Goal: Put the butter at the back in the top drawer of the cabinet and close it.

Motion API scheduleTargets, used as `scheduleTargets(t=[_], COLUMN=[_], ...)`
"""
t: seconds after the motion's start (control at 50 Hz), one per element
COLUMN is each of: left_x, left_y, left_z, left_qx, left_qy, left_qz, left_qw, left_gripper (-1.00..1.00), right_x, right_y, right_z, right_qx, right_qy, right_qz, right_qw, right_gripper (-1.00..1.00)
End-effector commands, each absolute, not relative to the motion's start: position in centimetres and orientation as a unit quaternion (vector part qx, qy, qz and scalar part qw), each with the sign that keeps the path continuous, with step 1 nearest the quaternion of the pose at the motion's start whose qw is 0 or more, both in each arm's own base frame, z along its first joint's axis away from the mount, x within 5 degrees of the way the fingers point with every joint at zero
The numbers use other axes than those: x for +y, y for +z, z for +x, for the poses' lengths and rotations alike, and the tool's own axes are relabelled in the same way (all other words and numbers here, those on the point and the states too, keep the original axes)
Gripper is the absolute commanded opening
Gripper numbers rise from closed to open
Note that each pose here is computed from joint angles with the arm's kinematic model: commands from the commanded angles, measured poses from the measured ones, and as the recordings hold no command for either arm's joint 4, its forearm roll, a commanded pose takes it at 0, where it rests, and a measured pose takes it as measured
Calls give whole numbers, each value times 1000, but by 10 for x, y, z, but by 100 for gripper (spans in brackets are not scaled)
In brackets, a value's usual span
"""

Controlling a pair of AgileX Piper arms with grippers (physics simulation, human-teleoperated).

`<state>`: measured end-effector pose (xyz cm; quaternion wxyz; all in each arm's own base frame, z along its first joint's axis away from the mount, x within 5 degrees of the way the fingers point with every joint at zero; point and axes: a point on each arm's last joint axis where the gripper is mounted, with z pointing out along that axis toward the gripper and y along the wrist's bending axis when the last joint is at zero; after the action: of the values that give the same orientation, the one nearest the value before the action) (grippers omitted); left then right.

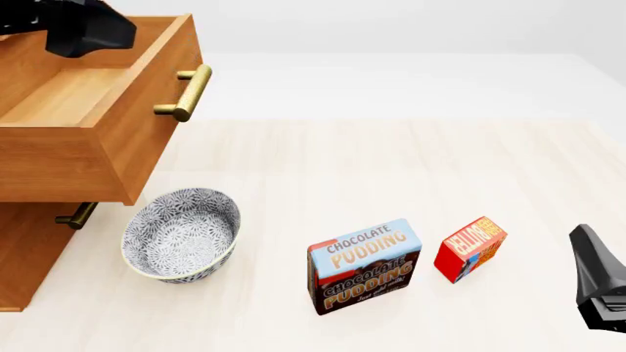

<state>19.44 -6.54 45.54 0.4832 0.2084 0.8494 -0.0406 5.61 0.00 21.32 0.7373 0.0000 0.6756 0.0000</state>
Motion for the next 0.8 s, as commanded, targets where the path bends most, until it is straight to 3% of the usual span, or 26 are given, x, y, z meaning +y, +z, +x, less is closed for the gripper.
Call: scheduleTargets(t=[0.02, 0.8], left_x=[-71, -121], left_y=[465, 466], left_z=[190, 199], left_qx=[841, 819], left_qy=[-49, -100], left_qz=[220, 292], left_qw=[492, 485], left_gripper=[100, 100], right_x=[0, 0], right_y=[213, 213], right_z=[56, 56], right_qx=[676, 676], right_qy=[0, 0], right_qz=[0, 0], right_qw=[737, 737], right_gripper=[100, 100])
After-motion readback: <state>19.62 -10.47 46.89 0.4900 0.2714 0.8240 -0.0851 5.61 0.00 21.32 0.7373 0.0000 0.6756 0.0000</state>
